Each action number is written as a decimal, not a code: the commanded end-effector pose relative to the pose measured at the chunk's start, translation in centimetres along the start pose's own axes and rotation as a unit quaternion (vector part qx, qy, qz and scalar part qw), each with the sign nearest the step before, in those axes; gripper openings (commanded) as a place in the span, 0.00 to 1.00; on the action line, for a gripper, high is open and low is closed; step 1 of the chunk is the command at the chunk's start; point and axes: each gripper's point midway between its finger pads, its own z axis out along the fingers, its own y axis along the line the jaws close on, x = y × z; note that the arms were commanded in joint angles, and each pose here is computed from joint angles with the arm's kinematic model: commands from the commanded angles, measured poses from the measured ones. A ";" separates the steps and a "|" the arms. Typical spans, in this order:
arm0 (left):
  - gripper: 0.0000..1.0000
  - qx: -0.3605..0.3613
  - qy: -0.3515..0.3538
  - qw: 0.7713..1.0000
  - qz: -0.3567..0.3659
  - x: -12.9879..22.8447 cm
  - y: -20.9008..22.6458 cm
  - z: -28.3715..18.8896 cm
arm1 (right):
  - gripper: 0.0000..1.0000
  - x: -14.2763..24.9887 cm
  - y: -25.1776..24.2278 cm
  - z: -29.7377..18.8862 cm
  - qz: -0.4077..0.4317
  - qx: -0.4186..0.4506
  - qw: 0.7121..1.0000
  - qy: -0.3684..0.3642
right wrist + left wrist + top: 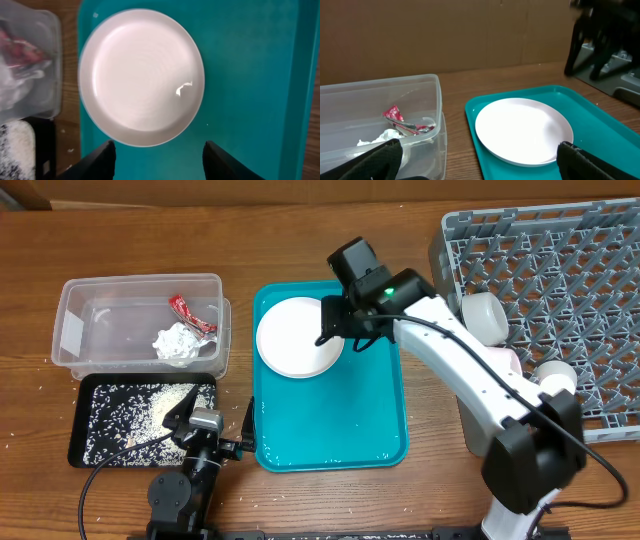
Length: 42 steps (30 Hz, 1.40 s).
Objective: Sort waste into correct bins and load items into the dishwasher
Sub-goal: 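Grasp the white plate edge on the teal tray with the right gripper, then carry the white plate to the dish rack and stand it upright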
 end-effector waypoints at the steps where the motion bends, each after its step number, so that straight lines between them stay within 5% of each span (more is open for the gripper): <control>1: 1.00 0.000 -0.003 1.000 0.006 0.0 0.0 0.0 | 0.54 1.9 -2.6 6.6 0.067 0.050 0.996 0.037; 4: 1.00 0.000 -0.003 1.000 0.006 0.0 0.0 0.0 | 0.49 3.6 -4.2 10.7 0.070 0.079 0.992 0.073; 6: 1.00 0.000 -0.003 1.000 0.006 0.0 0.0 0.0 | 0.27 4.3 -5.1 12.0 0.077 0.091 0.989 0.087; 7: 1.00 0.000 -0.003 1.000 0.006 0.0 0.0 0.0 | 0.04 4.5 -5.6 12.2 0.092 0.097 0.987 0.093; 11: 1.00 0.000 -0.003 1.000 0.006 0.0 0.0 0.0 | 0.04 2.8 -5.7 9.8 0.087 0.089 0.990 0.071; 15: 1.00 0.000 -0.003 1.000 0.006 0.0 0.0 0.0 | 0.04 -4.1 -9.4 -2.0 0.025 0.206 0.972 -0.110; 18: 1.00 0.000 -0.003 1.000 0.006 0.0 0.0 0.0 | 0.04 -7.9 -15.3 -17.7 0.002 0.449 0.840 -0.303; 20: 1.00 0.000 -0.003 1.000 0.006 0.0 0.0 0.0 | 0.04 -7.8 -17.1 -24.1 0.009 0.547 0.761 -0.350; 23: 1.00 0.000 -0.003 1.000 0.006 0.0 0.0 0.0 | 0.04 -7.2 -18.6 -28.0 0.012 0.607 0.712 -0.353; 33: 1.00 0.000 -0.003 1.000 0.006 0.0 0.0 0.0 | 0.04 -7.0 -27.4 -28.6 0.081 0.651 0.699 -0.285; 36: 1.00 0.000 -0.003 1.000 0.006 0.0 0.0 0.0 | 0.04 -5.7 -28.4 -25.6 0.055 0.646 0.723 -0.238; 42: 1.00 0.000 -0.003 1.000 0.006 0.0 0.0 0.0 | 0.04 -3.0 -30.3 -21.0 0.015 0.676 0.713 -0.187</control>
